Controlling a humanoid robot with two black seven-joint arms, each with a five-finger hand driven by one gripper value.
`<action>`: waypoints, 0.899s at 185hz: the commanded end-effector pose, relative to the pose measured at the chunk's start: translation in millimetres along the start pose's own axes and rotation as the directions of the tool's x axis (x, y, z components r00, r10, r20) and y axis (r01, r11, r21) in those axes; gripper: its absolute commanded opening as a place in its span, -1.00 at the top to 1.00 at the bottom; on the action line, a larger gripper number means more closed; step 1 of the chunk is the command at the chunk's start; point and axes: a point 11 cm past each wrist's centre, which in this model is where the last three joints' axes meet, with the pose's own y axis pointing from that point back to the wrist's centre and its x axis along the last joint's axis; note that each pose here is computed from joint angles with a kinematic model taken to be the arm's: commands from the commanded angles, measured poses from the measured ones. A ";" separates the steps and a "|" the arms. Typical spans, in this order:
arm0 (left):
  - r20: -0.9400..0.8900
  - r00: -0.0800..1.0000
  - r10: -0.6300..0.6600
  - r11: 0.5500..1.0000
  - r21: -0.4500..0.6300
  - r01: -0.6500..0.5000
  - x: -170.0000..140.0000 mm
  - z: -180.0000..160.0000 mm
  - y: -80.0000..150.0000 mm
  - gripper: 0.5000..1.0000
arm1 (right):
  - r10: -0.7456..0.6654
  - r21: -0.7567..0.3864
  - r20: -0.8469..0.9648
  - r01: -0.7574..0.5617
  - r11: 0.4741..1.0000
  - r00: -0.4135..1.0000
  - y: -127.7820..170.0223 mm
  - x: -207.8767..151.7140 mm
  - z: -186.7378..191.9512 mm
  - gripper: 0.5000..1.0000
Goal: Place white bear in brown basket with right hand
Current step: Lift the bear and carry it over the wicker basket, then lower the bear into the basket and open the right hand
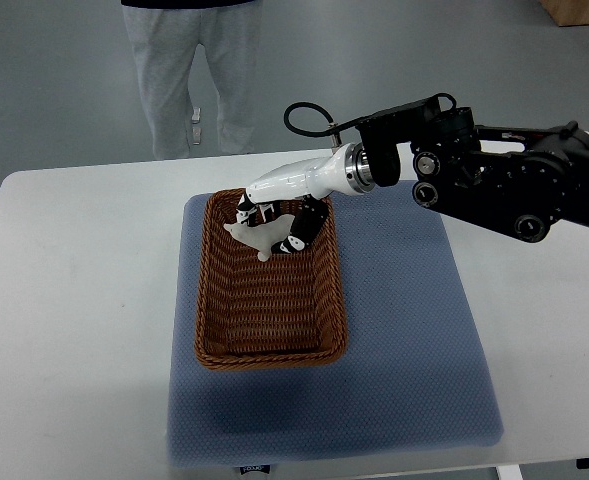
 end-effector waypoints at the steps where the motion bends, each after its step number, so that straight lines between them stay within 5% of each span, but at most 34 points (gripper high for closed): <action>1: 0.000 1.000 0.000 1.000 0.001 0.000 0.0 -0.1 0.0 -1.00 | -0.010 0.021 0.003 0.010 1.000 1.000 -9.9 -2.9 -7.9 0.91; 166: 0.000 1.000 0.000 1.000 0.001 0.000 0.0 -0.1 0.0 -1.00 | -0.116 -0.047 0.034 0.117 0.992 0.993 -44.3 -60.5 14.5 0.85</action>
